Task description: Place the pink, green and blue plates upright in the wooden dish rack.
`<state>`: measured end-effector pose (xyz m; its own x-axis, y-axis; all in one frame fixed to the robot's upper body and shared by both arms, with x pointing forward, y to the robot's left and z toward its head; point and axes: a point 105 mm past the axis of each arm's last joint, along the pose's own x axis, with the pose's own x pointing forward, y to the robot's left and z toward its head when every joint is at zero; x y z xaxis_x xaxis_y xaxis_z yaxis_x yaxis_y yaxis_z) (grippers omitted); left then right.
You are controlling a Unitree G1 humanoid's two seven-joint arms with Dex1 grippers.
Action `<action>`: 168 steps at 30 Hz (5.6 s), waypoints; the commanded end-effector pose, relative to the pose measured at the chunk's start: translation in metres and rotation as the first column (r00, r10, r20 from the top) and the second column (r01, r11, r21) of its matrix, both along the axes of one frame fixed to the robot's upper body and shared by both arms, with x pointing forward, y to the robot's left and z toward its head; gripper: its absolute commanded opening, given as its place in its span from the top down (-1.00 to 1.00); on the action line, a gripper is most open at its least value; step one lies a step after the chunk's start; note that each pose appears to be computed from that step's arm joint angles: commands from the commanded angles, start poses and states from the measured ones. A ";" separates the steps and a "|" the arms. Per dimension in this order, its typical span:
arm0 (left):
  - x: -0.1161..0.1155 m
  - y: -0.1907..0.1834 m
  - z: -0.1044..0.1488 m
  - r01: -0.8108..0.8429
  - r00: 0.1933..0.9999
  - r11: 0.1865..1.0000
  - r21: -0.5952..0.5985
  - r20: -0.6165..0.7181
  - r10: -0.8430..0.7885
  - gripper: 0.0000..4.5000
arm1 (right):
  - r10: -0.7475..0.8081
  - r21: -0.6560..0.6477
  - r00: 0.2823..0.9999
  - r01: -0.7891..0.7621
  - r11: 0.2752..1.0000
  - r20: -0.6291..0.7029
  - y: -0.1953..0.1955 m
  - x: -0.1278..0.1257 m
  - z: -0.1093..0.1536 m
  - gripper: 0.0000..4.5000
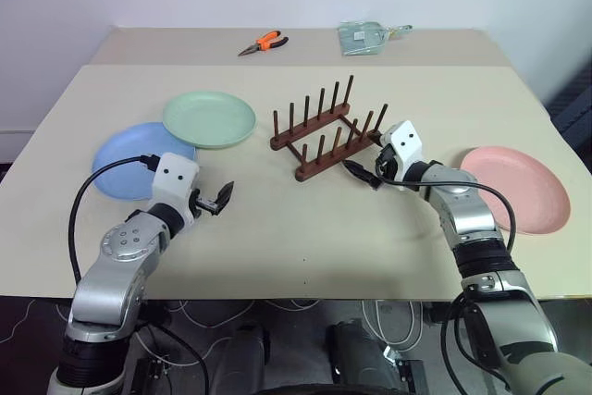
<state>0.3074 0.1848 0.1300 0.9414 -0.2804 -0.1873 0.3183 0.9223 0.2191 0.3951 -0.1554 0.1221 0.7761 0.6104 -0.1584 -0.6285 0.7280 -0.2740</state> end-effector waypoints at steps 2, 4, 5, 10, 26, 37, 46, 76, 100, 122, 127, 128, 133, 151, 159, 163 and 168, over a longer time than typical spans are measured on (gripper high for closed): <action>-0.003 0.000 0.016 -0.012 0.998 1.000 0.006 0.066 0.011 -1.00 | 0.025 -0.013 0.998 -0.024 1.000 0.056 0.002 0.002 0.019 -0.97; -0.004 0.000 0.016 -0.013 0.998 1.000 0.006 0.066 0.013 -1.00 | 0.030 -0.014 0.998 -0.029 0.999 0.054 0.003 0.001 0.019 -0.97; -0.004 0.000 0.016 -0.014 0.998 1.000 0.006 0.065 0.013 -1.00 | 0.032 -0.015 0.998 -0.031 0.999 0.053 0.003 0.001 0.018 -0.97; -0.006 0.000 0.016 -0.018 0.998 1.000 0.006 0.065 0.018 -1.00 | 0.040 -0.016 0.998 -0.040 0.999 0.050 0.006 0.001 0.017 -0.97; -0.008 -0.001 0.017 -0.021 0.998 1.000 0.004 0.067 0.021 -1.00 | 0.055 -0.020 0.997 -0.054 0.998 0.052 0.008 0.003 0.017 -0.97; -0.007 0.000 0.017 -0.024 0.997 1.000 0.002 0.067 0.023 -1.00 | 0.055 -0.020 0.997 -0.054 0.998 0.056 0.010 0.004 0.019 -0.97; 0.000 0.005 0.020 -0.020 0.997 1.000 0.017 0.077 0.019 -1.00 | 0.010 -0.015 0.998 -0.009 1.000 0.069 0.004 0.007 0.017 -0.97; 0.044 -0.088 -0.022 0.520 0.850 0.854 0.013 -0.114 -0.515 -1.00 | 0.002 0.019 1.000 -0.002 1.000 0.011 -0.012 -0.058 0.014 -0.97; 0.075 -0.156 -0.054 0.567 0.812 0.820 -0.081 -0.117 -0.573 0.66 | -0.142 -0.031 0.987 0.145 0.989 0.076 -0.027 -0.071 0.011 -1.00; 0.040 -0.121 -0.049 0.865 0.502 0.488 0.119 -0.214 -0.838 -0.84 | -0.259 -0.196 0.966 0.255 0.947 0.004 -0.083 -0.114 -0.004 -1.00; 0.036 -0.099 -0.058 0.813 0.579 0.571 0.110 -0.238 -0.780 -0.84 | -0.239 -0.210 0.969 0.222 0.952 -0.057 -0.088 -0.125 -0.010 -1.00; 0.035 -0.093 -0.059 0.801 0.595 0.589 0.106 -0.245 -0.766 -0.86 | -0.233 -0.212 0.970 0.214 0.954 -0.071 -0.088 -0.128 -0.011 -0.76; 0.008 -0.083 -0.052 0.786 0.596 0.617 -0.019 -0.240 -0.766 -0.26 | -0.166 -0.202 0.975 0.135 0.970 -0.145 -0.079 -0.140 -0.017 0.28; 0.072 -0.118 -0.078 0.365 0.921 0.930 0.037 -0.157 -0.356 0.40 | -0.385 -0.298 0.922 0.377 0.877 0.032 -0.073 -0.061 -0.045 0.98; 0.081 -0.128 -0.072 0.380 0.918 0.924 0.030 -0.136 -0.373 0.40 | -0.435 -0.278 0.899 0.431 0.859 0.048 -0.087 -0.028 -0.040 0.98; 0.082 -0.128 -0.073 0.384 0.916 0.923 0.031 -0.135 -0.377 0.41 | -0.417 -0.265 0.907 0.416 0.870 0.055 -0.090 -0.032 -0.036 0.48; 0.078 -0.116 -0.068 0.384 0.918 0.922 0.036 -0.117 -0.378 0.41 | -0.413 -0.322 0.896 0.444 0.836 0.163 -0.106 -0.050 -0.015 -0.59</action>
<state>0.3888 0.0522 0.0801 0.7344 -0.6359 -0.2374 0.6780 0.7037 0.2125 0.3495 -0.2546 0.0930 0.9575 0.1441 -0.2498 -0.2642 0.7856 -0.5595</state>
